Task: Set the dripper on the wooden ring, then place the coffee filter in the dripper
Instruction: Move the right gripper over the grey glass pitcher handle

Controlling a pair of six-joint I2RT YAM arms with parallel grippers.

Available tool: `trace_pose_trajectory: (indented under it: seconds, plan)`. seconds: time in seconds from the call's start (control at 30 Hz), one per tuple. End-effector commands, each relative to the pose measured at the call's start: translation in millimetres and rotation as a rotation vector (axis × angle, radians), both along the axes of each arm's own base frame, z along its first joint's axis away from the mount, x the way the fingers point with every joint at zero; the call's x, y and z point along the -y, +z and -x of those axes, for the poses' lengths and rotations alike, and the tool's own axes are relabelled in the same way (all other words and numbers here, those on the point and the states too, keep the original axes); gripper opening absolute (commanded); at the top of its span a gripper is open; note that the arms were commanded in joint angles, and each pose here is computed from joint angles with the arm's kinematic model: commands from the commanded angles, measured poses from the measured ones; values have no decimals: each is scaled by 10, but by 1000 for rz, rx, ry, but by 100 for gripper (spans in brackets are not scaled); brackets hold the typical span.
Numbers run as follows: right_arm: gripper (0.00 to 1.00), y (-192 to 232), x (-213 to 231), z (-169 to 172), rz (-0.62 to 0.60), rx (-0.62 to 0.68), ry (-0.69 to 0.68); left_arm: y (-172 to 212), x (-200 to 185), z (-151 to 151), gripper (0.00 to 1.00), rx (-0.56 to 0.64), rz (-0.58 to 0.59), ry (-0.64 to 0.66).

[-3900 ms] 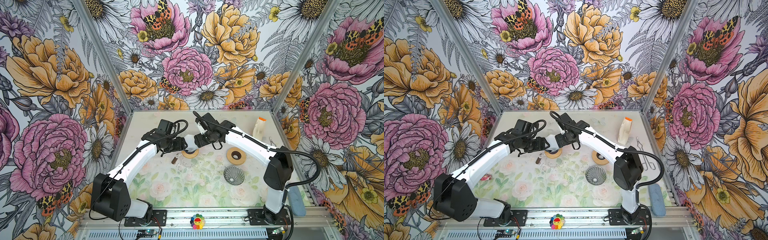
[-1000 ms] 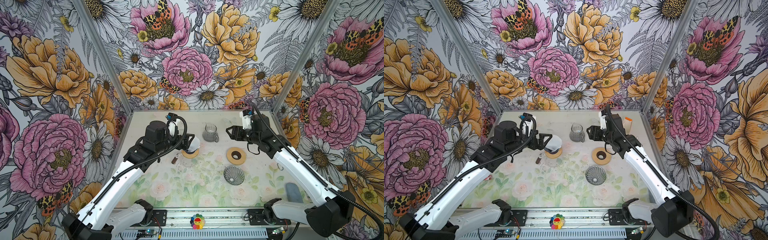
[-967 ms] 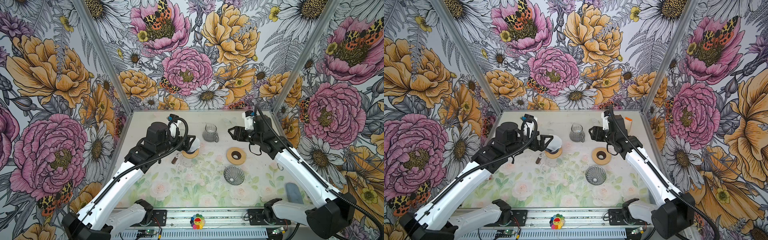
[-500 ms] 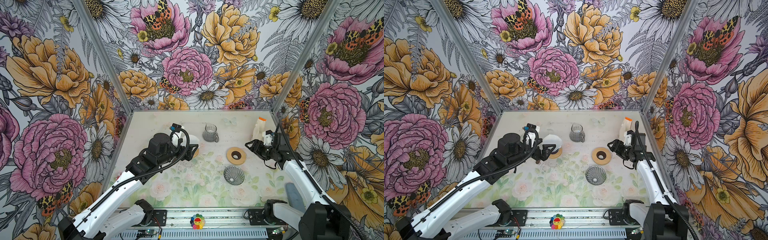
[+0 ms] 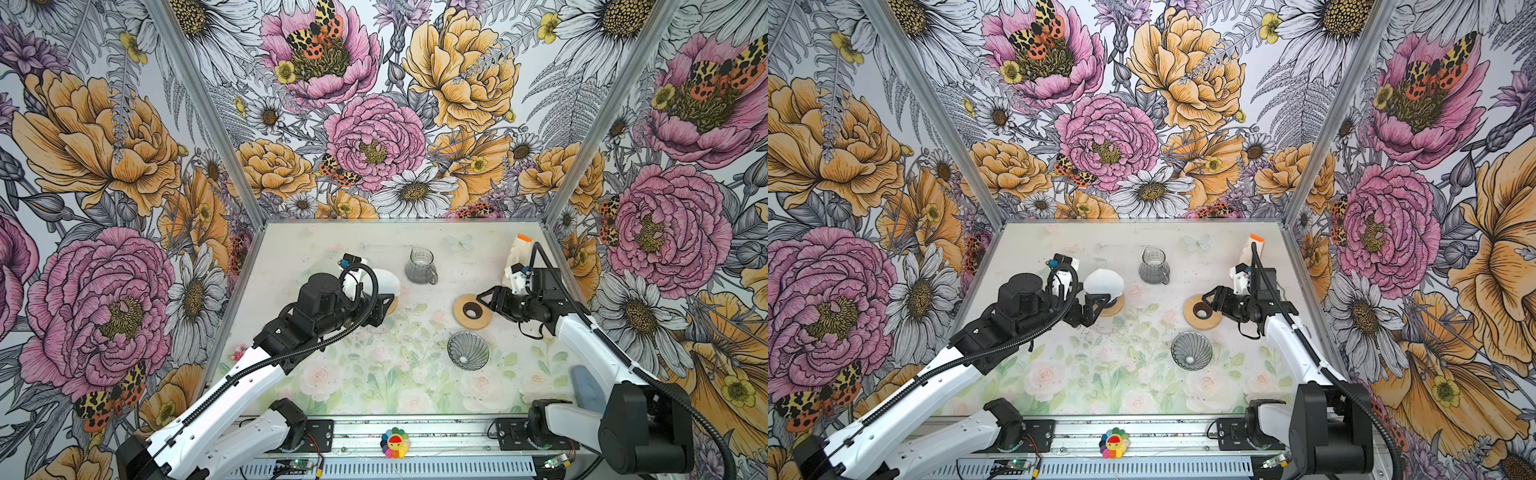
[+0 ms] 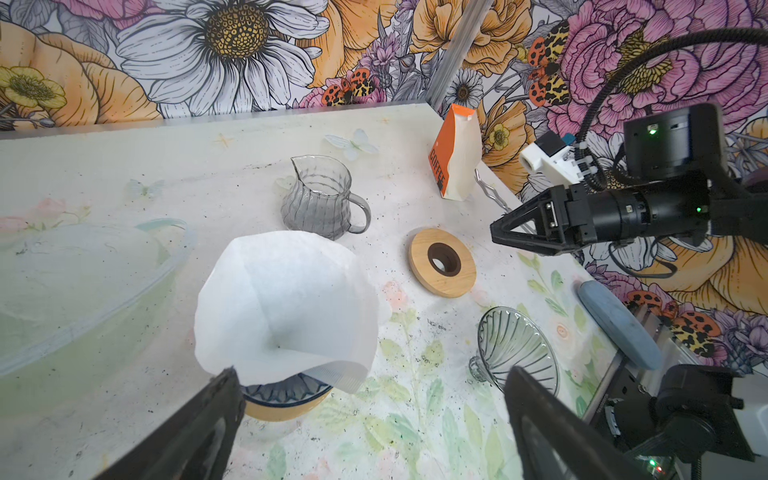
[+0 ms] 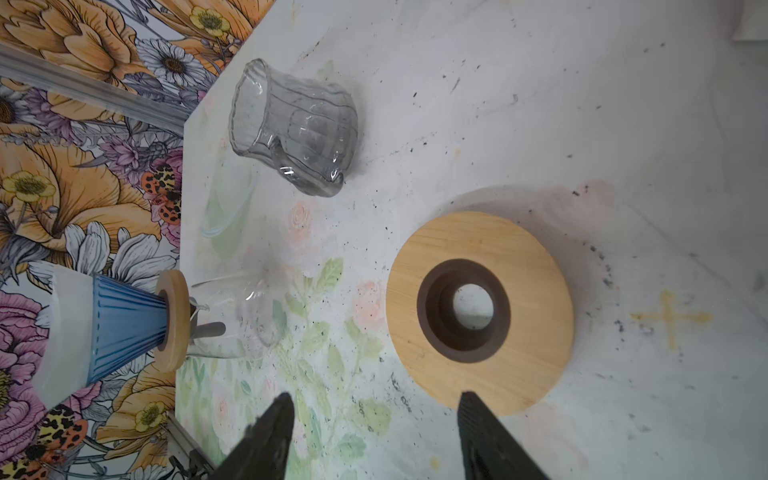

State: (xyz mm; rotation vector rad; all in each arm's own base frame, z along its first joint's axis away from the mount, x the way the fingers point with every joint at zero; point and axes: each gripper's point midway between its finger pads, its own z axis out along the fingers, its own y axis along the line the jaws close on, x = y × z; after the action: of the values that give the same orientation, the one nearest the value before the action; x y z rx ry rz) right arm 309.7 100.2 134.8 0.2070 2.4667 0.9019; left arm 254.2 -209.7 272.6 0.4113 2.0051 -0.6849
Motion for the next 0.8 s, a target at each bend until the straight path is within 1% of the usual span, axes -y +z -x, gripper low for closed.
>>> trace_pose_trajectory:
  seconds: [0.0, 0.2, 0.37, 0.57, 0.63, 0.77]
  plan:
    - [65, 115, -46, -248, 142, 130, 72, 29, -34, -49, 99, 30, 7, 36]
    - [64, 53, -260, -475, 292, 211, 188, -15, -52, -64, 99, 32, 3, 45]
    - [63, -5, -412, -707, 402, 261, 246, -56, -66, -101, 99, 27, 1, 54]
    - [60, -6, -656, -968, 482, 350, 306, -84, -86, -148, 99, 21, 4, 57]
    - [58, -41, -740, -1054, 506, 361, 329, -98, -119, -167, 99, 15, 4, 68]
    - [57, -123, -876, -1182, 539, 374, 372, -115, -181, -197, 99, 3, 7, 85]
